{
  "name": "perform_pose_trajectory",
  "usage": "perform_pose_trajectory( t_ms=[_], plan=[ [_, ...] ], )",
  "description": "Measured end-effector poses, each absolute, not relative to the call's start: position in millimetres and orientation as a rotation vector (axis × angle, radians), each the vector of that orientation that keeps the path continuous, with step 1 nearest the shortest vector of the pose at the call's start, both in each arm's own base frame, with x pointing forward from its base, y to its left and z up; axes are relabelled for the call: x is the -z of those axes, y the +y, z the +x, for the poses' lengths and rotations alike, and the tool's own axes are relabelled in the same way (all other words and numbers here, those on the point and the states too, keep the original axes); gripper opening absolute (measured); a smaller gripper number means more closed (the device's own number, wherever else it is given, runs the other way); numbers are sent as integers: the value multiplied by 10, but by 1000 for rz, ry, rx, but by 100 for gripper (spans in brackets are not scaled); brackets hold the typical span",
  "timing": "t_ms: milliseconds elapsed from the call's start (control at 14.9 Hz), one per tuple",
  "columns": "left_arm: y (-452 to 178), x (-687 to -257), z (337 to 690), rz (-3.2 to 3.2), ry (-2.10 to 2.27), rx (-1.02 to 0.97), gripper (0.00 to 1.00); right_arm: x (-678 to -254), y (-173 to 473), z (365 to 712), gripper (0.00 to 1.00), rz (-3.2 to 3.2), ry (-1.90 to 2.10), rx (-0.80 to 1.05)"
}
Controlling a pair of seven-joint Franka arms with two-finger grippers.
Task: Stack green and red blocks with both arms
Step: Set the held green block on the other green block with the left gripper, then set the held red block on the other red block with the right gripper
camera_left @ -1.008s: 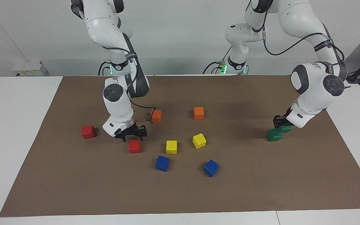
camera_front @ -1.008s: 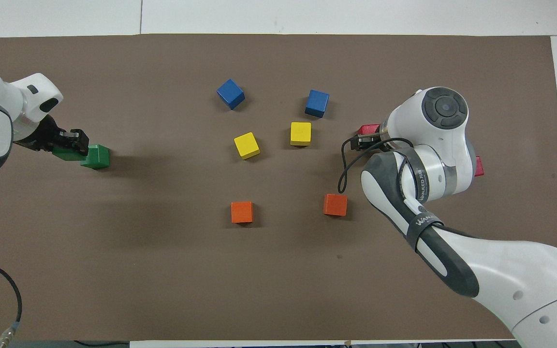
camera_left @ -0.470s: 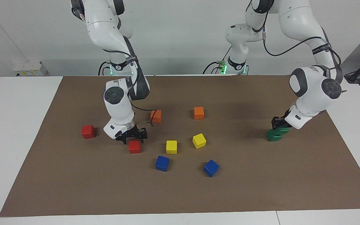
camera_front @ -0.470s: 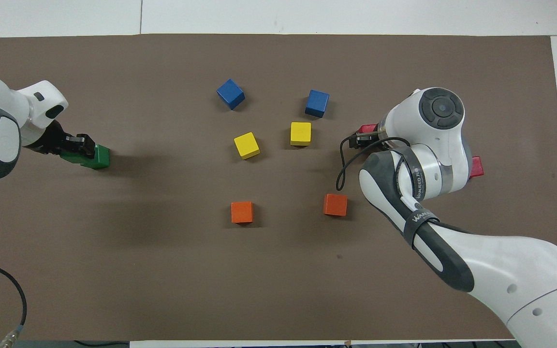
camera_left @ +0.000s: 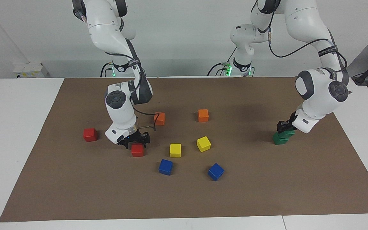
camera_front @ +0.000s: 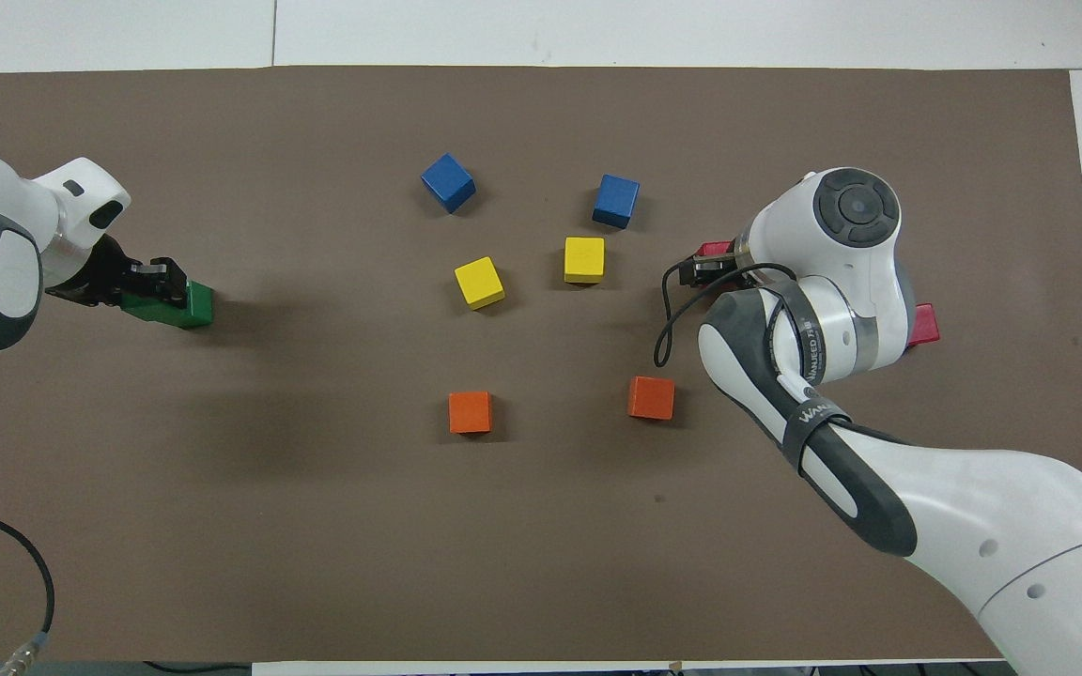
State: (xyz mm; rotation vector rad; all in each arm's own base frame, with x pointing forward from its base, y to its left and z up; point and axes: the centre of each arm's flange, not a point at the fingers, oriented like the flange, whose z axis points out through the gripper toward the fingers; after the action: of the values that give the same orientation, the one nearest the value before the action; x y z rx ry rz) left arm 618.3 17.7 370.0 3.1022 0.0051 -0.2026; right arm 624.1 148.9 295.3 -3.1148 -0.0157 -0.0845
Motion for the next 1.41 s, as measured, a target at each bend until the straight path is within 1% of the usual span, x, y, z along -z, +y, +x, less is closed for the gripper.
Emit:
perform_pose_trajectory(
  t_ms=[134,202,336,403,605,739,874,1008,1142,1411],
  plan=[
    [187,-3699,6183,3102,9,203,55,-2924,1496,6270,90,-3113,-16,94],
    [189,-3699,6183,3102,10,203,55,-2921,1501,6282,82,-3113,-16,96],
    [189,-3686,6178,3102,11,204,55,-2934,1523,6297,61,-3112,-20,102],
    [189,-3672,6174,3102,11,202,55,-2939,1532,6301,55,-3111,-22,104],
    [189,-3595,6155,3104,12,190,55,-2992,1524,6332,55,-3113,-20,98],
    [192,-3574,6146,3104,13,190,55,-3165,1414,6426,55,-3126,1,63],
    [193,-3571,6145,3104,14,190,55,-3418,1102,6541,55,-3134,-5,57],
    [195,-3569,6143,3104,15,189,55,-3616,597,6577,55,-3138,-48,58],
    [196,-3568,6142,3104,16,182,55,-3746,163,6535,55,-3140,-80,36],
    [195,-3568,6131,3105,16,171,56,-3845,-147,6259,55,-3146,-184,-4]
  ],
)
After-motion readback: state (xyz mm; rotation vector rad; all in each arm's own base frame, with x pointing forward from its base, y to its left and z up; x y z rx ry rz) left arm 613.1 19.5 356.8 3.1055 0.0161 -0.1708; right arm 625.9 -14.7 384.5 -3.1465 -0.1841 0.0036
